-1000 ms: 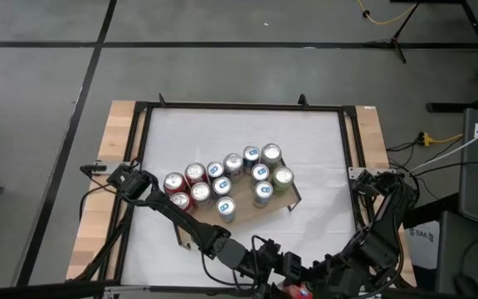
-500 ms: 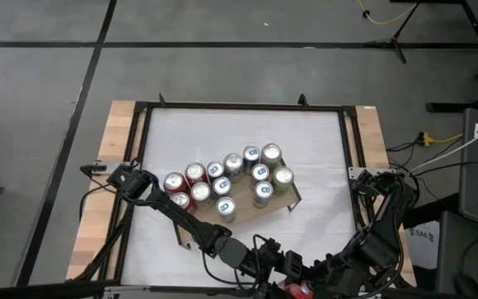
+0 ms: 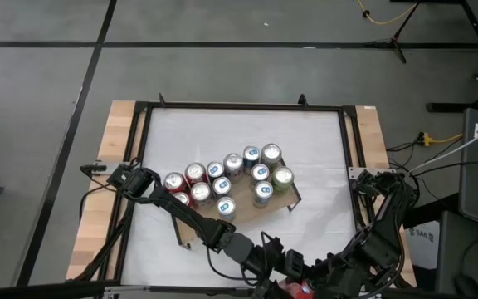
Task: Place canned beverage on shelf
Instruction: Put the red soda can on the shelf
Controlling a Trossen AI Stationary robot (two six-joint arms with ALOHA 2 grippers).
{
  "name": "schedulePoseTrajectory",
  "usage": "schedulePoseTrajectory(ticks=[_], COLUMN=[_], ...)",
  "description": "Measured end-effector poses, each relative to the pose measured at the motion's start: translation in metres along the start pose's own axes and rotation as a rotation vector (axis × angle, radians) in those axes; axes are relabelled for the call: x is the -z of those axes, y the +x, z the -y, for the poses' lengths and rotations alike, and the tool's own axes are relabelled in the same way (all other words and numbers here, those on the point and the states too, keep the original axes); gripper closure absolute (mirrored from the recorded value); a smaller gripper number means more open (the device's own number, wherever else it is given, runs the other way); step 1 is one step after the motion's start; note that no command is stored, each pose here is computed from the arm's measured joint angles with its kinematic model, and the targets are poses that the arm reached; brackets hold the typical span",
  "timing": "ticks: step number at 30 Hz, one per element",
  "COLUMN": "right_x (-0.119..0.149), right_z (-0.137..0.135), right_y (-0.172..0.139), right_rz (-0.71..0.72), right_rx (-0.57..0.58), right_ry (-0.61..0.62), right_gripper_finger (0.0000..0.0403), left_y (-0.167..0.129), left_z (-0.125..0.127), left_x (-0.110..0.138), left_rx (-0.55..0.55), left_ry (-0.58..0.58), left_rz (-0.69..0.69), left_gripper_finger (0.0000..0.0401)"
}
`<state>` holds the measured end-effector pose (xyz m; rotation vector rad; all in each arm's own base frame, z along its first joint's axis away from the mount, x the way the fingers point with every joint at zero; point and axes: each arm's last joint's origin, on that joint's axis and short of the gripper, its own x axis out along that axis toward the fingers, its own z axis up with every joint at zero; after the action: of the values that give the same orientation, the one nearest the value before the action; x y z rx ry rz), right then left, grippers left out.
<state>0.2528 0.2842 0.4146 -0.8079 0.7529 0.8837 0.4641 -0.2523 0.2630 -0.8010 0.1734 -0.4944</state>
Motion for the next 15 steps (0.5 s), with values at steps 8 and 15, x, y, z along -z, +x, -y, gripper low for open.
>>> schedulePoseTrajectory(ticks=[8,15], right_x=[0.004,0.006], right_z=[-0.003,-0.004], right_y=[0.000,-0.001], right_rz=[-0.039,-0.054], right_rx=[-0.042,-0.068], right_ry=[0.048,0.103], right_gripper_finger=[0.0112,0.0111], left_y=[0.000,0.000], left_z=[-0.002,0.005], left_x=[0.004,0.012], left_rx=[-0.032,-0.056], left_ry=[0.000,0.001], left_rz=[-0.022,0.003], left_gripper_finger=[0.0014,0.0014])
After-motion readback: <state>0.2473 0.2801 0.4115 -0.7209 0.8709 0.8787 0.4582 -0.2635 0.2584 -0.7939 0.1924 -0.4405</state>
